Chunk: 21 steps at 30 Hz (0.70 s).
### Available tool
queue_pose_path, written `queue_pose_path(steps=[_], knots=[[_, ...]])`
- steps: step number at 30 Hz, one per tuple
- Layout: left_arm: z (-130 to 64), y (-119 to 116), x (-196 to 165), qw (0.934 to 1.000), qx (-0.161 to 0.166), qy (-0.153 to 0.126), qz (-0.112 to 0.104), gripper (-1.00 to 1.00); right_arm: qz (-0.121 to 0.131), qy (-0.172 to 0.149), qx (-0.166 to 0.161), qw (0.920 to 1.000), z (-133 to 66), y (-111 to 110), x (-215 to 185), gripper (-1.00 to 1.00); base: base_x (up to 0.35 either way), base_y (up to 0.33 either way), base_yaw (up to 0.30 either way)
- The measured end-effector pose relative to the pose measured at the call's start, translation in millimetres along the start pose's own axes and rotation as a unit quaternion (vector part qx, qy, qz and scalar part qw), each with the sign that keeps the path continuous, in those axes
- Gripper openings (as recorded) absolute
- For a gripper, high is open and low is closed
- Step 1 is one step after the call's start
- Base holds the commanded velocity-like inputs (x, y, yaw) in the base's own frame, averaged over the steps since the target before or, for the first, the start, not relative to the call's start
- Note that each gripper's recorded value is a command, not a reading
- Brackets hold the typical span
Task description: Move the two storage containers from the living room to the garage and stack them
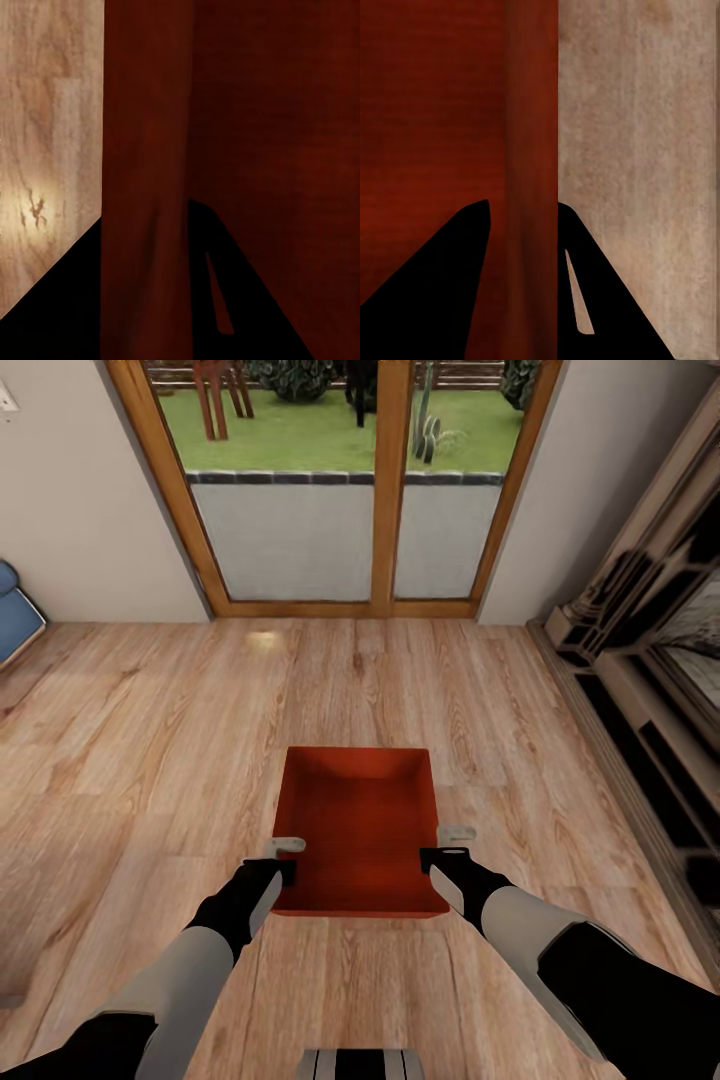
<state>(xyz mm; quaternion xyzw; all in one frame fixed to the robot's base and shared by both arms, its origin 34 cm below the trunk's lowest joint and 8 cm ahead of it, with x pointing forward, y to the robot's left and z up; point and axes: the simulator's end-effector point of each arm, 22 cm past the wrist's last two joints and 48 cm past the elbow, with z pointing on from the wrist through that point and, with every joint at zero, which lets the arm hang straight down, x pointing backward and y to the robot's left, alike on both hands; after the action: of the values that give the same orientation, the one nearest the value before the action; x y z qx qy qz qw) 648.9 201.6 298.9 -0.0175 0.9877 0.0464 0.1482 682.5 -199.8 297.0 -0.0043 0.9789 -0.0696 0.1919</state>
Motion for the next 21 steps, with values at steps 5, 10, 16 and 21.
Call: queue_pose_path(steps=[5, 10, 16, 21], knots=[[-9.3, 1, -5, 1.0, 0.0, -0.001, 0.0, -1.0, 0.0, -0.001, 0.0, 1.0, -8.9, -1, -6, -1.0, 0.0, 0.0, 0.0], [-18.6, 2, -10, 1.0, 0.0, -0.001, -0.001, -1.0, 0.0, -0.001, 0.0, 1.0, -17.7, -3, -12, -1.0, 0.0, 0.0, 0.0], [-30.0, 2, -16, 1.0, 0.0, -0.001, 0.0, -1.0, -0.001, -0.001, -0.002, 1.0, -27.6, -5, -18, -1.0, 0.0, 0.0, 0.0], [-39.3, 2, -20, 1.0, 0.0, -0.001, 0.0, -1.0, 0.0, -0.001, -0.002, 1.0, -36.2, -7, -24, -1.0, 0.0, 0.0, 0.0]])
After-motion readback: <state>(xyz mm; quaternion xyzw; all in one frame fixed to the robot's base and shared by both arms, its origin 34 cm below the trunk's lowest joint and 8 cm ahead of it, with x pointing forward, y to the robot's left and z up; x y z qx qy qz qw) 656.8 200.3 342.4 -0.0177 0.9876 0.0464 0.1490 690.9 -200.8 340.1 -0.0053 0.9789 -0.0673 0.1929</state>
